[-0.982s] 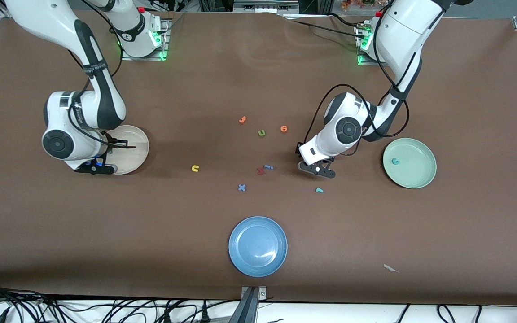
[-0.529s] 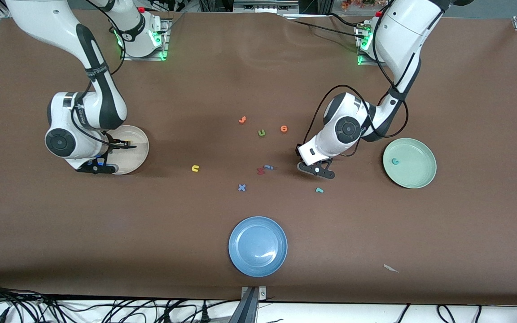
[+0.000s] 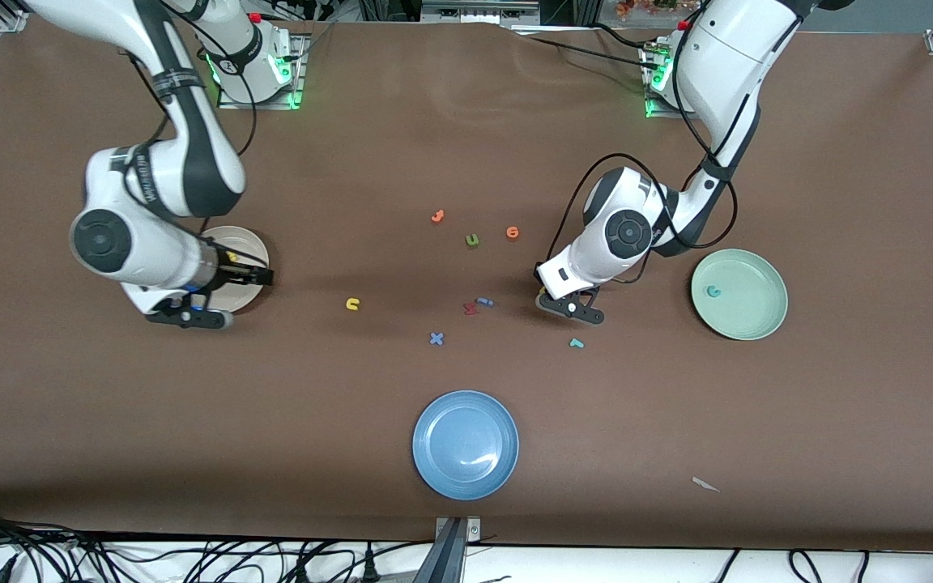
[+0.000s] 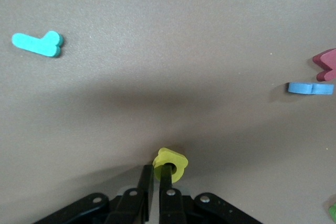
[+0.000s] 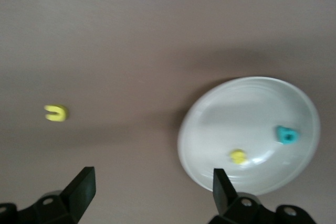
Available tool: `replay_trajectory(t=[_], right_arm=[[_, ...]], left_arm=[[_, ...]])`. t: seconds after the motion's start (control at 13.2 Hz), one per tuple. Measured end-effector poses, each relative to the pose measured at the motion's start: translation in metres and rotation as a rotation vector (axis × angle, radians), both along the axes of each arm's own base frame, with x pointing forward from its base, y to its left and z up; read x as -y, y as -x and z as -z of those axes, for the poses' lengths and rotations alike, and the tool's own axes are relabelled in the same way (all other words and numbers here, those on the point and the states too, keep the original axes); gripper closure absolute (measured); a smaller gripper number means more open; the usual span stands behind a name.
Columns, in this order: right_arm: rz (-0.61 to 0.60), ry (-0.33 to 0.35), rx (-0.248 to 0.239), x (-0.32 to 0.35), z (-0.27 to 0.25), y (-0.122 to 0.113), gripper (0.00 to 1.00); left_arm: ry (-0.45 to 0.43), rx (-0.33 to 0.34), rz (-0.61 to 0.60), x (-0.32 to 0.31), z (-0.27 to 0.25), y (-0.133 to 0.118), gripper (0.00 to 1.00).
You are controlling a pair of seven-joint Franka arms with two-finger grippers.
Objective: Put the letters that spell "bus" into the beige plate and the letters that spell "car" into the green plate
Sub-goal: 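Place the yellow 2 on the white plate with the right gripper, then grasp the yellow u with the right gripper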
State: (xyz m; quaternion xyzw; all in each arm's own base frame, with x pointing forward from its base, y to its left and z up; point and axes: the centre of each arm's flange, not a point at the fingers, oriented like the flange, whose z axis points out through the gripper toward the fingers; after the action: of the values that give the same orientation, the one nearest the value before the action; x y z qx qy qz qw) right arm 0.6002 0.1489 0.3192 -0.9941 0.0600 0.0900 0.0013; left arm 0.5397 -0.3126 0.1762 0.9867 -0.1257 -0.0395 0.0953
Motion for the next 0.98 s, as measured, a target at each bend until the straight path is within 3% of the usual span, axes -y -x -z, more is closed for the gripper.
replay_trajectory(t=[0.23,0.6,0.91,0.98], right_arm=[[0.037,-0.011,0.054,-0.045,0.038,-0.001,0.00],[-0.013,-0.019,0.120,-0.117,0.107,0.015,0.02],[-0.023,-0.018,0.141,-0.125,0.142,0.020,0.08],[-0.023,-0.017,0.142,-0.125,0.145,0.020,0.15]], left_arm=[[0.000,0.000,0.001,0.001,0.000,0.000,0.93],[0.006,0.008,-0.007,0.003,-0.001,-0.004,0.44],[0.008,0.008,0.000,0.009,-0.001,-0.002,0.41],[0.008,0.005,0.004,0.015,0.000,0.002,0.41]])
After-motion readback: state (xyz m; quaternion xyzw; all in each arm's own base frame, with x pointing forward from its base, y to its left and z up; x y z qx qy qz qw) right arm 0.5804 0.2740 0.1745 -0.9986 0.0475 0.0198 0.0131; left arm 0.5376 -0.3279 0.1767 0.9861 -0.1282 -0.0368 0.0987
